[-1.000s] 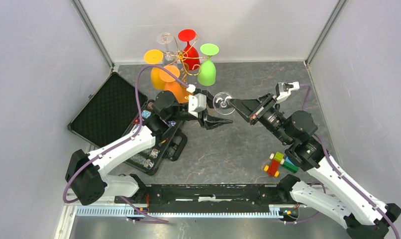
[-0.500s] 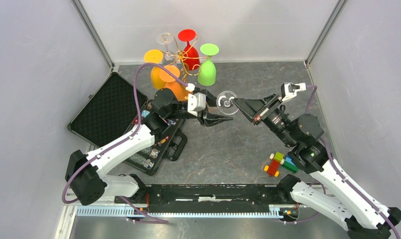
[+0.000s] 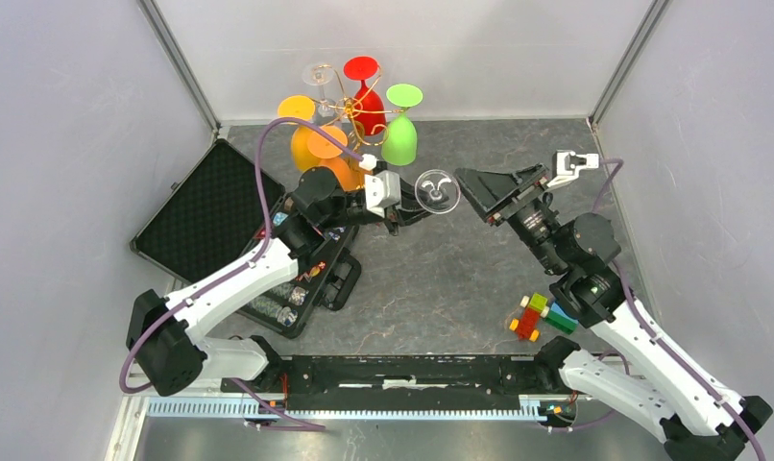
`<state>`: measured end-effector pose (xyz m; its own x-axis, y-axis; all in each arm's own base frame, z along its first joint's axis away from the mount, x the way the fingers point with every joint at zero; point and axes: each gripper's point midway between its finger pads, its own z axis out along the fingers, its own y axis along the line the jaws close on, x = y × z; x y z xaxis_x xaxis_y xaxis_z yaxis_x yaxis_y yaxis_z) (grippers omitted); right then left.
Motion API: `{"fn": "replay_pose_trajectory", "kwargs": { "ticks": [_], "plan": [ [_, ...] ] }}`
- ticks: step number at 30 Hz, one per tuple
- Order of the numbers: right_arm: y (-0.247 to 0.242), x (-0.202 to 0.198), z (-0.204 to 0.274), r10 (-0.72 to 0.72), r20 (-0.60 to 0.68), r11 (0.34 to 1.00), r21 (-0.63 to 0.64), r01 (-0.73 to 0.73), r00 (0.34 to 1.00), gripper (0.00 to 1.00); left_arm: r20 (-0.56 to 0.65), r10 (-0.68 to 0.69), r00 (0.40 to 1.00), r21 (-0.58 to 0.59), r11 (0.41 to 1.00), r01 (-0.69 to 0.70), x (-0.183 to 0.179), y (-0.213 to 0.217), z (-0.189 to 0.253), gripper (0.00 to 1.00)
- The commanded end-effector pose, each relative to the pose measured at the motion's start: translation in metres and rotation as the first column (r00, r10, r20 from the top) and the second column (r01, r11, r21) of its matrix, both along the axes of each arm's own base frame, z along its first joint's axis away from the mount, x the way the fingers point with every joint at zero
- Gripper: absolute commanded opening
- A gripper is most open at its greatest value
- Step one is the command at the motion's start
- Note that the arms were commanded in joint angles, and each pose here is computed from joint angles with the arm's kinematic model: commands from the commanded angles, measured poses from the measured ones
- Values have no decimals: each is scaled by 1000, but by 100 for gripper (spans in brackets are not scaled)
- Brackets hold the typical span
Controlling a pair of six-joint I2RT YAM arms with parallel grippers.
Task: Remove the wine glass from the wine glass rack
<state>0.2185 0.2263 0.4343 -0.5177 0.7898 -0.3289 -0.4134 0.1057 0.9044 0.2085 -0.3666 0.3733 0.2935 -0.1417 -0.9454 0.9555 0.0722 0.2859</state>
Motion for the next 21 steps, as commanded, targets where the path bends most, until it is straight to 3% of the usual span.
{"fn": "replay_pose_trajectory", "kwargs": {
  "ticks": [1, 4, 9, 11, 16, 21],
  "plan": [
    [-32, 12, 16, -205, 178, 976, -31, 213, 963, 98, -41, 85, 996, -132, 987, -90, 16, 0, 36, 2],
    [-56, 17, -5, -332, 270, 925, -94, 368, 904, 98, -192, 155, 969, -201, 960, -193, 38, -1, 47, 2],
    [-75, 13, -40, -394, 331, 876, -147, 460, 857, 98, -486, 256, 836, -254, 874, -415, 83, 4, 71, 2],
    [-74, 7, -51, -372, 347, 881, -161, 446, 861, 98, -578, 257, 774, -299, 816, -494, 94, 14, 85, 2],
    [-72, -4, -66, -346, 336, 924, -41, 381, 876, 98, -812, 115, 572, -414, 578, -704, 121, 59, 101, 2],
    [-47, -8, -58, -230, 332, 971, 17, 238, 915, 98, -857, -15, 515, -447, 519, -729, 117, 74, 114, 2]
  ]
}}
